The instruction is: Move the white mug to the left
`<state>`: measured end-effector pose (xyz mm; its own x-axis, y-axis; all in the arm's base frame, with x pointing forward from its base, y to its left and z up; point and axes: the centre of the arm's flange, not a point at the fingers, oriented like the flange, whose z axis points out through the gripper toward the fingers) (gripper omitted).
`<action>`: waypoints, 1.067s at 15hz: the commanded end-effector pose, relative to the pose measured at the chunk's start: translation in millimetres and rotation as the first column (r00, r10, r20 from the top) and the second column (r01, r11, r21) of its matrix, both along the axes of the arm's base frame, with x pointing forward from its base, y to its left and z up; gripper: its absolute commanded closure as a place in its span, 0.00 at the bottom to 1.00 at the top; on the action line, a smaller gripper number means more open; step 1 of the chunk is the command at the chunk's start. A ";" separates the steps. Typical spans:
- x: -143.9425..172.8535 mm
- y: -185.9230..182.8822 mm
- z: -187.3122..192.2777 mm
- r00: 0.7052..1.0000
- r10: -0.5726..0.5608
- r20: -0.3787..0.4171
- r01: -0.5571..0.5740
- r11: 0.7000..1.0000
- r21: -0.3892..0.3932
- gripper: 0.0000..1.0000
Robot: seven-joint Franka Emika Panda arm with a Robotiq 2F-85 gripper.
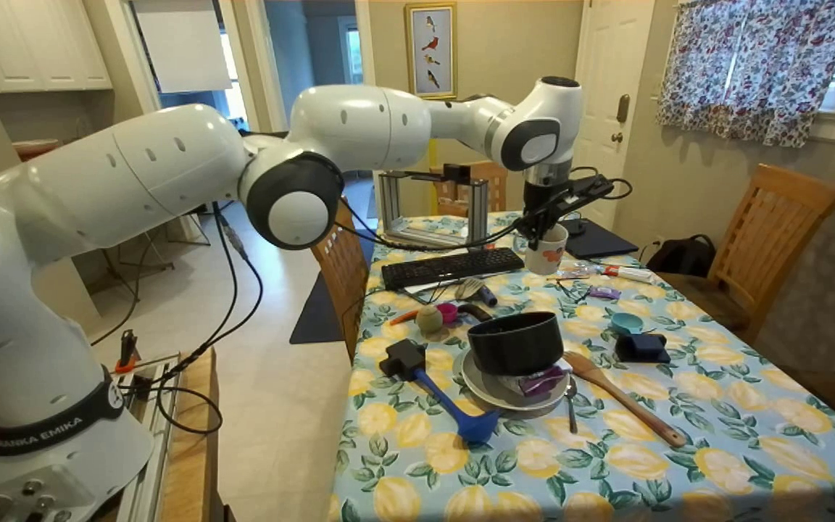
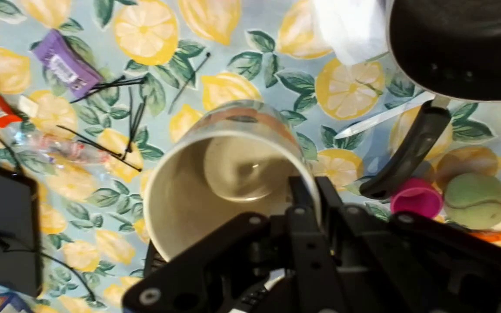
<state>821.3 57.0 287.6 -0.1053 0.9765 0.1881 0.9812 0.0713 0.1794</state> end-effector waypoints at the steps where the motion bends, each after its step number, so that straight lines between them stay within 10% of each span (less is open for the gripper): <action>1: 24.1 36.2 -27.3 1.000 -0.020 0.004 0.020 0.999 -0.036 0.98; 9: 13.1 99.8 -70.1 0.994 -0.113 0.011 0.112 0.961 -0.252 0.98; 16: 6.4 98.4 -92.5 0.989 -0.126 0.078 0.137 0.980 -0.144 0.98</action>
<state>811.1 151.6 195.4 -0.0046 1.0000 -0.0053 0.9789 0.0056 0.2040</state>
